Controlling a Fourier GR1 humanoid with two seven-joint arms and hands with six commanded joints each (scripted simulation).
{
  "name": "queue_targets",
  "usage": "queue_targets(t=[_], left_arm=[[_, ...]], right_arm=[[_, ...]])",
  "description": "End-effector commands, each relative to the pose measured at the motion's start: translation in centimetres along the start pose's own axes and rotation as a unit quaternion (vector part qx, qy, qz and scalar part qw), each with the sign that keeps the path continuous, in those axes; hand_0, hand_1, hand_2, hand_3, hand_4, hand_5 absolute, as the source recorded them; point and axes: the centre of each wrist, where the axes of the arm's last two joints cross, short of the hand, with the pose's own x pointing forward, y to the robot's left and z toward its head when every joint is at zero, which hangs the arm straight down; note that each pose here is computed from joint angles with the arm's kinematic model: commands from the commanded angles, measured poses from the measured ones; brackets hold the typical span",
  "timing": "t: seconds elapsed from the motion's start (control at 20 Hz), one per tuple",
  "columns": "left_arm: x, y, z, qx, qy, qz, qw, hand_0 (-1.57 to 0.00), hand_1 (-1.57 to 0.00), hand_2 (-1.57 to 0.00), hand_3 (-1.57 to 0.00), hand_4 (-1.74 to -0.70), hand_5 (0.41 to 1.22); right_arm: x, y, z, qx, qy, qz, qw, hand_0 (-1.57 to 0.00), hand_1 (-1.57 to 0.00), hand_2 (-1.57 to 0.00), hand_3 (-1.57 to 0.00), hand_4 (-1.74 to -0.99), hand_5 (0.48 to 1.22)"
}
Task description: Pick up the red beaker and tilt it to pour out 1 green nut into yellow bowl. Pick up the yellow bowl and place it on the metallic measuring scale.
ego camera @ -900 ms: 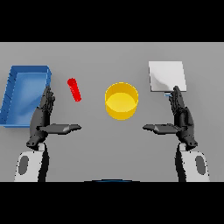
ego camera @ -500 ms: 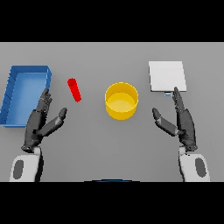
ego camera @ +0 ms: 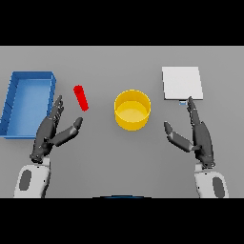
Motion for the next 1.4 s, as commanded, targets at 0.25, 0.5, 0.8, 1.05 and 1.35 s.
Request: queue_targets(t=[0.25,0.5,0.8,1.05,1.35], left_arm=[[-1.8,-1.0,-3.8,-0.003,0.006,-0.02,1.0,0.0,0.0,0.0,0.0,-1.23,0.636],[-1.9,-0.9,-6.7,-0.003,-0.001,-0.026,1.0,0.0,0.0,0.0,0.0,-1.27,0.673],[-2.1,-1.3,-9.0,-0.011,0.008,-0.032,0.999,0.0,0.0,0.0,0.0,-1.3,0.689],[-2.3,-2.1,-10.6,-0.017,0.017,-0.037,0.999,0.0,0.0,0.0,0.0,-1.29,0.683],[-2.1,-2.3,-11.8,-0.022,0.0,-0.016,1.0,0.0,0.0,0.0,0.0,-1.33,0.695]], right_arm=[[0.3,-0.6,0.2,0.007,-0.014,-0.001,1.0,0.0,0.0,0.0,0.0,-1.267,0.632],[0.1,-0.4,0.1,0.006,-0.013,0.002,1.0,0.0,0.0,0.0,0.0,-1.274,0.635],[0.3,-0.7,-0.3,0.002,-0.008,-0.001,1.0,0.0,0.0,0.0,0.0,-1.27,0.642],[0.3,-0.6,0.0,0.003,-0.009,-0.004,1.0,0.0,0.0,0.0,0.0,-1.269,0.642],[0.3,-0.6,0.2,-0.002,-0.01,0.0,1.0,0.0,0.0,0.0,0.0,-1.264,0.64]])
